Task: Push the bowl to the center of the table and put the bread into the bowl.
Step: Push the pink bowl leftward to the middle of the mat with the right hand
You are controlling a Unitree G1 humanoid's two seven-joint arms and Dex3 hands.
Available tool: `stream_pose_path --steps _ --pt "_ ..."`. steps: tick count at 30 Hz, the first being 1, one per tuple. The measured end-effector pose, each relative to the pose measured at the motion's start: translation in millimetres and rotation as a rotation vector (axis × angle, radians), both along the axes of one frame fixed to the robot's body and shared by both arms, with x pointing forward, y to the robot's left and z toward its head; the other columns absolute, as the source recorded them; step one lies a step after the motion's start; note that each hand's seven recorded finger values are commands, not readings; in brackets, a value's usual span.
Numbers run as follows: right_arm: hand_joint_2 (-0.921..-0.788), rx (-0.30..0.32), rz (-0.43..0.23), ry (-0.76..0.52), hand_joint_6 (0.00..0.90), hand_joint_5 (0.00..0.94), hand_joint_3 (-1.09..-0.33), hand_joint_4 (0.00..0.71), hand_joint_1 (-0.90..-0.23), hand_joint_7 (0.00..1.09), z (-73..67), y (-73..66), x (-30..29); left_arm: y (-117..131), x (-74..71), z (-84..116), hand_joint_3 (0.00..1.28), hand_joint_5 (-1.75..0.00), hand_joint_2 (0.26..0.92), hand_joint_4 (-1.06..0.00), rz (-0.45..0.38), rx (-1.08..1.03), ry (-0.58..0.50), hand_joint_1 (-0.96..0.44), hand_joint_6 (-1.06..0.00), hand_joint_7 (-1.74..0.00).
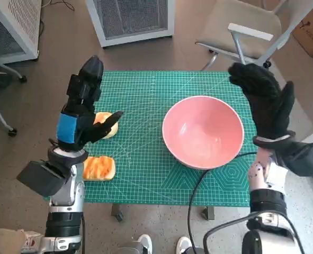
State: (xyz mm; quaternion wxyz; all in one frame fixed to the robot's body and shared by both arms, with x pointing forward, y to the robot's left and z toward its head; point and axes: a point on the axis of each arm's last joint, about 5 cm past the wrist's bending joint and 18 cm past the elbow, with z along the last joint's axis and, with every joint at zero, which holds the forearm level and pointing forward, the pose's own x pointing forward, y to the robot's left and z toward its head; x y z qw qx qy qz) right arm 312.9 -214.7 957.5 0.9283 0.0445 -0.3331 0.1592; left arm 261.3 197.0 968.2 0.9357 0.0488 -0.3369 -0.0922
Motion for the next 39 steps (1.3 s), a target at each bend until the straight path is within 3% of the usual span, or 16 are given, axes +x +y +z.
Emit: stream_pose_path --steps 16,27,39 --pt "-0.921 0.017 -0.220 0.175 0.181 0.000 -0.677 0.050 -0.635 0.00 -11.3 -27.9 0.3 1 -1.7 -3 0.18 0.00 0.921 -0.06 0.005 -0.001 0.010 -0.36 0.00 -0.44" --pt "-0.921 0.014 -0.266 0.279 0.172 0.000 -0.707 0.046 -0.623 0.00 -20.0 -27.5 -0.2 1 -2.2 -2 0.18 0.00 0.921 -0.05 0.004 0.000 0.008 -0.35 0.00 -0.43" --pt "-0.921 0.026 -0.269 0.368 0.161 0.000 -0.713 0.036 -0.610 0.00 -26.6 -26.2 0.1 2 -2.9 -2 0.18 0.00 0.921 -0.06 0.005 -0.001 0.011 -0.35 0.00 -0.43"
